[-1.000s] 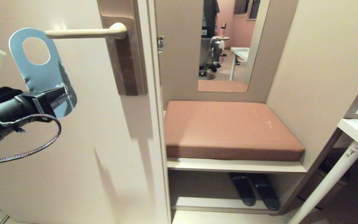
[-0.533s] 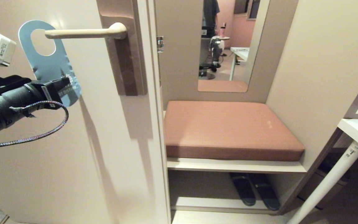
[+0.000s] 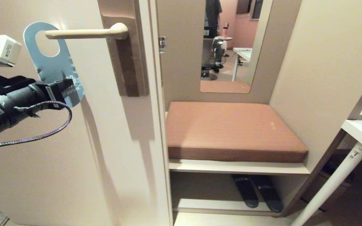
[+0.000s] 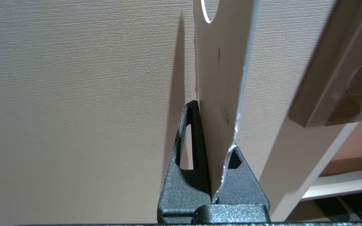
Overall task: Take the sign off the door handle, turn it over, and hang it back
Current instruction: Hang the sign back with the other side facing out
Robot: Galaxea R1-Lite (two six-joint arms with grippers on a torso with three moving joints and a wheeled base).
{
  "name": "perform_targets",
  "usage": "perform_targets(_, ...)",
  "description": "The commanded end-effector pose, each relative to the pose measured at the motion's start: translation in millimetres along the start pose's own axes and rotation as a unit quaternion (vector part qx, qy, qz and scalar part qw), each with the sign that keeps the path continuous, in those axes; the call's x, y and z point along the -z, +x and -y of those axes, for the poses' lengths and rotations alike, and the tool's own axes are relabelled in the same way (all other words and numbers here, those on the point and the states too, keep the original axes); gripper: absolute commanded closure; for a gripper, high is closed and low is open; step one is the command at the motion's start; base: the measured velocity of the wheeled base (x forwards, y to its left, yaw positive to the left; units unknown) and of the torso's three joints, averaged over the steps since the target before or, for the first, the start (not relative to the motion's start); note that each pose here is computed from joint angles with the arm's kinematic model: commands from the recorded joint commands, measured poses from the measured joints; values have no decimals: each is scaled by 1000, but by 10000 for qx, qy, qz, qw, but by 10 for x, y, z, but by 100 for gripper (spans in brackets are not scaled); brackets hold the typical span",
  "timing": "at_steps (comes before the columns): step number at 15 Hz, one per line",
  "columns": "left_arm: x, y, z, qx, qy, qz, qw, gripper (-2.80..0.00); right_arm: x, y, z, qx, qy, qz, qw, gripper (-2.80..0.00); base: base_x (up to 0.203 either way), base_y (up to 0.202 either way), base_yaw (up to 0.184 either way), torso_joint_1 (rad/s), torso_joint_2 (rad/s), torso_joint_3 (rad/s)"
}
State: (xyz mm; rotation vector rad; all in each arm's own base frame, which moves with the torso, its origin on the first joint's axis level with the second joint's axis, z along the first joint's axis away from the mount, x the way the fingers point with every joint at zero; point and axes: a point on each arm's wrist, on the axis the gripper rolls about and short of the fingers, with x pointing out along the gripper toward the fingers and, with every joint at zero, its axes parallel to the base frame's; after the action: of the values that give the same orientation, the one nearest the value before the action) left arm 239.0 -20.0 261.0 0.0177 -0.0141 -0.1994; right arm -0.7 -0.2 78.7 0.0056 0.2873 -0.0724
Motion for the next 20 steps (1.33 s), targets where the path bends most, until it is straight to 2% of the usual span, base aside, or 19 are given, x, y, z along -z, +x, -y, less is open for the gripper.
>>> perform_targets(1,-2,3,2,37,-1,16,10000,0,0,1,0,2,-3,-6,10000,0,0,0,0,0,0,0)
perform_targets(11,-95,72,2,62,21,161,9998,0,0,1,0,6,-2,-6,10000,0,0,0,0,0,0,0)
perform_targets(20,-130,19,148,343,25,240,9991,0,0,1,0,1,-3,-6,10000,0,0,0,0,0,0,0)
